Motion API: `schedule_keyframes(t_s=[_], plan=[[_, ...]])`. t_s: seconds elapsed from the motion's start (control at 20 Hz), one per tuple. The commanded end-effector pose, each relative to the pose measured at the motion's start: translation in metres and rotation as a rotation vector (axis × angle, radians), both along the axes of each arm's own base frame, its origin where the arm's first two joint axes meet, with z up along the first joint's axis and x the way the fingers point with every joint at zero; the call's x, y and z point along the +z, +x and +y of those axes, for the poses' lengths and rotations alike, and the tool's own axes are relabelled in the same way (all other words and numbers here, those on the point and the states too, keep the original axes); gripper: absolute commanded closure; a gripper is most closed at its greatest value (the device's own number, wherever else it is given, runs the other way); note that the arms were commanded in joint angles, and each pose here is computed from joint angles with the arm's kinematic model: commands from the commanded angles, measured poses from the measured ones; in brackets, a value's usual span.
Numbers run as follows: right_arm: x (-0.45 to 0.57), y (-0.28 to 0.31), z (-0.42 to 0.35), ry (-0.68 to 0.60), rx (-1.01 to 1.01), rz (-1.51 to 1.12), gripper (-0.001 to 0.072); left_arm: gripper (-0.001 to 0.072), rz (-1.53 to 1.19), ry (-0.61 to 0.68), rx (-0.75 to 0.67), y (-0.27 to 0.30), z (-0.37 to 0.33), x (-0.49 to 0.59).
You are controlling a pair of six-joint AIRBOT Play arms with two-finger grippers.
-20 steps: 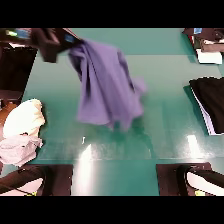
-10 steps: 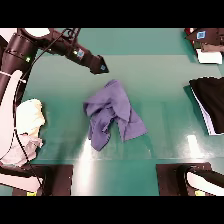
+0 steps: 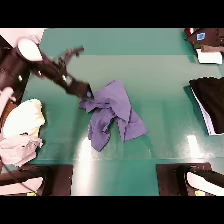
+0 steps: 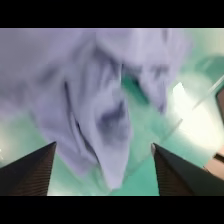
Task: Fold the shirts.
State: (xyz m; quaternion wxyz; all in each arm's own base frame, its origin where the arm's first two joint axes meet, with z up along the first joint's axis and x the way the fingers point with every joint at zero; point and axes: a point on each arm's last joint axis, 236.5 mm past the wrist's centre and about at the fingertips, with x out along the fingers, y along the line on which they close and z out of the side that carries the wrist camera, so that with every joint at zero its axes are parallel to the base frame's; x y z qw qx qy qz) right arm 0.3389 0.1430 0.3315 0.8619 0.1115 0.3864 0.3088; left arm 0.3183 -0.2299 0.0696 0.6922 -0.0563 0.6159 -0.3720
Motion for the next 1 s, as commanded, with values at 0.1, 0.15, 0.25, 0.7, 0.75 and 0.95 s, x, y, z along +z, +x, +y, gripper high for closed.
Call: schedule_keyframes(t_s=[0.1,0.15,0.25,0.7,0.75,0.95], plan=[[0.0,0.002,0.0,-0.002,0.004,-0.008,0.0693,-0.0005,0.139,0.083,0.021,-0.086,-0.008,-0.112],[-0.001,0.003,0.0,0.0,0.004,-0.004,0.0692,-0.0004,0.136,0.089,0.017,-0.094,-0.014,-0.123],[-0.01,0.004,0.001,0.0,0.004,0.024,0.0693,-0.0004,0.105,0.094,0.009,-0.099,-0.023,-0.134],[-0.107,0.003,0.029,0.014,0.055,0.288,0.0692,0.068,0.011,0.209,-0.003,-0.075,0.01,-0.111],[-0.121,0.001,0.038,0.014,0.068,0.318,0.0692,0.068,-0.035,0.216,0.009,-0.063,0.022,-0.09],[-0.193,-0.018,0.075,0.009,0.112,0.462,0.0325,0.0679,-0.302,0.18,0.141,-0.014,0.065,0.018]])
